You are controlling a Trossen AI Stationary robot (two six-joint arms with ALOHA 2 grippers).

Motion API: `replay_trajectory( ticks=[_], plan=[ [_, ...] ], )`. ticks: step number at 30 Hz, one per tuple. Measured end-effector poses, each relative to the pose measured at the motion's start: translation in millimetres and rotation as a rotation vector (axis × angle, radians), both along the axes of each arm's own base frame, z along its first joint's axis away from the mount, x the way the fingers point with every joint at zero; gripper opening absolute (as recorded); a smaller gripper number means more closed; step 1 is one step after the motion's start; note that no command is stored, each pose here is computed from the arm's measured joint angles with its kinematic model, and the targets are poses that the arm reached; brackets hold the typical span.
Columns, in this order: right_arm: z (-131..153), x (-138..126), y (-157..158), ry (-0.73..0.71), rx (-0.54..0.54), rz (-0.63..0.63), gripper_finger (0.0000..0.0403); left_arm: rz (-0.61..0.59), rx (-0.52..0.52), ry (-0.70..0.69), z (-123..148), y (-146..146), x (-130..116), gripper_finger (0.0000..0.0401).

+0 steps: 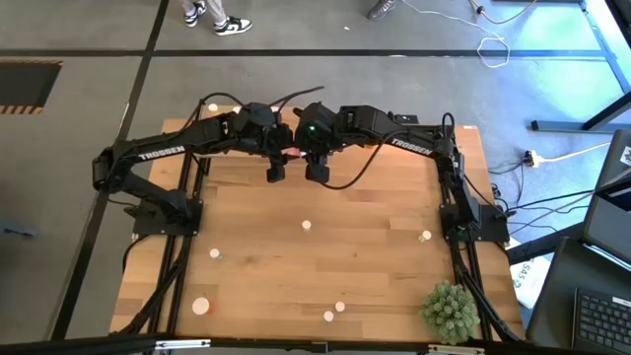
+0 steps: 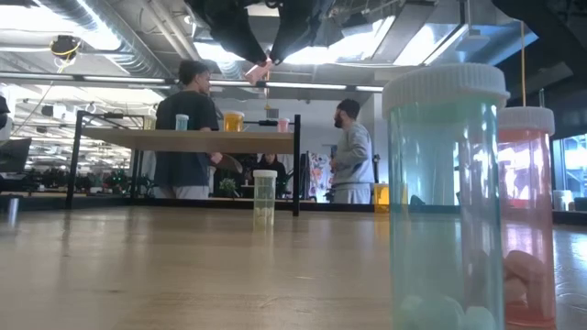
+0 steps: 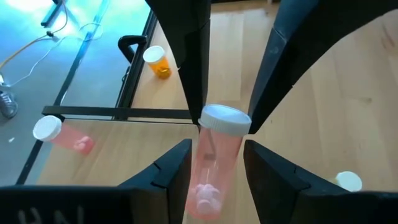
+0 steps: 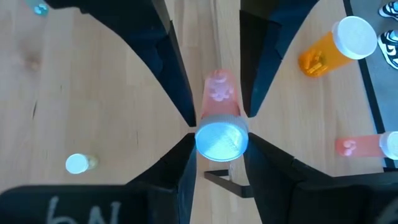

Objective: Pick and place medicine bottles onto shelf by color
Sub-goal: Put the top small red pill bottle on the shelf

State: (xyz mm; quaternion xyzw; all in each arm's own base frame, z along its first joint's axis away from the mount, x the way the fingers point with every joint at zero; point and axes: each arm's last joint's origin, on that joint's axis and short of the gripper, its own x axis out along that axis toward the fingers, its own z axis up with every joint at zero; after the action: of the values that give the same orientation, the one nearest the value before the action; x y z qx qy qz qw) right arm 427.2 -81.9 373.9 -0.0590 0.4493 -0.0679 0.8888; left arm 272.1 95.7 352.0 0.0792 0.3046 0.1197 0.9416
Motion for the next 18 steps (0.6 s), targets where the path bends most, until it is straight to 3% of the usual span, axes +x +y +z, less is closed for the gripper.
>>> replay_trajectory(
  ticks=[18],
  plan=[
    [3.2,3.0,-0.2,-0.044,-0.004,0.002,0.0126,0.022,0.039,0.031,-3.3,1.8,1.6,0.0141]
  ],
)
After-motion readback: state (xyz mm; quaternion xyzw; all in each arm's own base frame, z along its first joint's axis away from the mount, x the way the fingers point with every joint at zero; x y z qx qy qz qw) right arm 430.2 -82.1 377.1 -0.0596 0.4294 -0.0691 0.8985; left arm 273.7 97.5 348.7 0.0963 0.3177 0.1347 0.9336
